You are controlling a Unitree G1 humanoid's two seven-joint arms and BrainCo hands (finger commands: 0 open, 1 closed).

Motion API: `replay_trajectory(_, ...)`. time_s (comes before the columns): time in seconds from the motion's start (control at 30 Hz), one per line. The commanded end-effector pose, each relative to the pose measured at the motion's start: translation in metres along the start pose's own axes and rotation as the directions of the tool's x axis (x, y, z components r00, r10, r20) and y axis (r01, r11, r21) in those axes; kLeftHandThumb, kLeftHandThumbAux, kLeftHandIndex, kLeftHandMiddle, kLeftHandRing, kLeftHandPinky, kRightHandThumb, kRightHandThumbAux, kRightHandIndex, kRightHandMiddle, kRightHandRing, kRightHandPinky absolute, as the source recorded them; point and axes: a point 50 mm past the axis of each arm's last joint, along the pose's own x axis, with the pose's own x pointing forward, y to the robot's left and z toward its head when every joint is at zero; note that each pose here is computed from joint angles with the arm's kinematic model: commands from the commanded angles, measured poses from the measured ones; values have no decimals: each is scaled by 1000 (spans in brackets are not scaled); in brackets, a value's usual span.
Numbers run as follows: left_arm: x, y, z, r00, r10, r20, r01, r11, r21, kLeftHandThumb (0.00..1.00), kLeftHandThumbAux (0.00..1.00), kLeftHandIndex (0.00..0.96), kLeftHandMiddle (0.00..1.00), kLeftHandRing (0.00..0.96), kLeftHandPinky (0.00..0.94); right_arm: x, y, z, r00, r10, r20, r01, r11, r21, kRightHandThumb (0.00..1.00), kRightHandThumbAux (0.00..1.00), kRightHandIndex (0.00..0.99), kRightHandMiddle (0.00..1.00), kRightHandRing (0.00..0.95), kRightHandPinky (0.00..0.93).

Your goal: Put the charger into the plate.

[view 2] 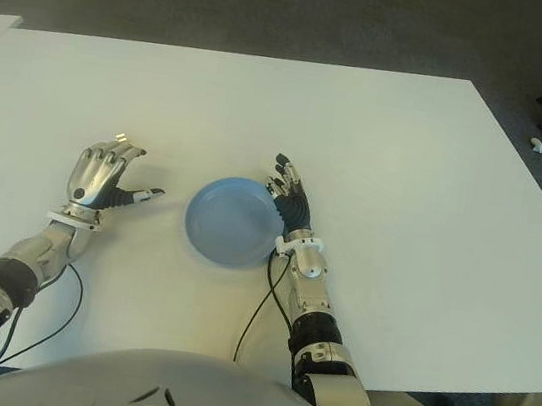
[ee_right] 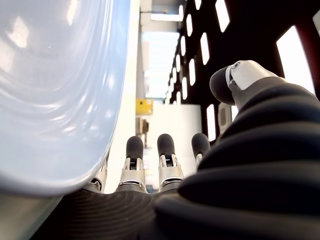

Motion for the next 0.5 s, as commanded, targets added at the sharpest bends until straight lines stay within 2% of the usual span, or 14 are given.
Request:
replay_trajectory(0.03,-4,-7,-1,996,-86,25,85,996,38,313,98,0,0,0,0,-85,6,-93,871,-8,-492,43,997,61,124,570,13,31,33,72)
replay_trajectory(0.5,-8,-15,-3,991,-135,-13,136,989,52,308,84,0,0,0,0,-88,3,-95,866,-7,-500,38,998,53,114,590,13,34,35,80)
